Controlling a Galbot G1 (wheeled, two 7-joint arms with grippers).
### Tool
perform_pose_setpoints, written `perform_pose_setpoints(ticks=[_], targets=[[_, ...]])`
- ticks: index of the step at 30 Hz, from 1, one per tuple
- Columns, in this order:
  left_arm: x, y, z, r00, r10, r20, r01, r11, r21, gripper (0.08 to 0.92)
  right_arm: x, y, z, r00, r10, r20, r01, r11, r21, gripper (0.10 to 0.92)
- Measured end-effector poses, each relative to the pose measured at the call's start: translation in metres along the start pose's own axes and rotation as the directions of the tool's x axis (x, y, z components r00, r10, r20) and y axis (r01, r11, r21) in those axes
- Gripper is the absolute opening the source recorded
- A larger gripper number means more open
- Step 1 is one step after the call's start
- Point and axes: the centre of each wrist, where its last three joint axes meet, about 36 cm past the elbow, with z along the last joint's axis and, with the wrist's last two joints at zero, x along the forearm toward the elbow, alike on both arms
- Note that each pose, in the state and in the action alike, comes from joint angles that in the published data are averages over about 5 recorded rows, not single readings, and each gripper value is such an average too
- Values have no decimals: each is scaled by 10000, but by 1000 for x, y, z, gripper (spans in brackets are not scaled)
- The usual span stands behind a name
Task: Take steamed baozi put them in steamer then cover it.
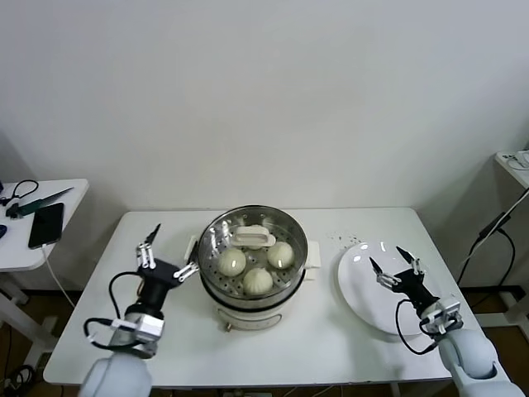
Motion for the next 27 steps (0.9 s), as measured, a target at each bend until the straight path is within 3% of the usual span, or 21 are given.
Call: perform_pose_setpoints(ticks=[12,20,27], targets=[[36,18,68,9914,-736,-1083,1016,9539,2823,823,10,10,0,9994,76,352,-69,9998,-190,823],[62,15,90,9828,-944,-1588,1473,9193,3649,823,20,13,8,9986,365,388,-346,9983,-477,823],[73,10,94,9798,-1017,-1721,1641,9007,4022,823,23,18,10,9975,537,456,-506,9965,-669,823]])
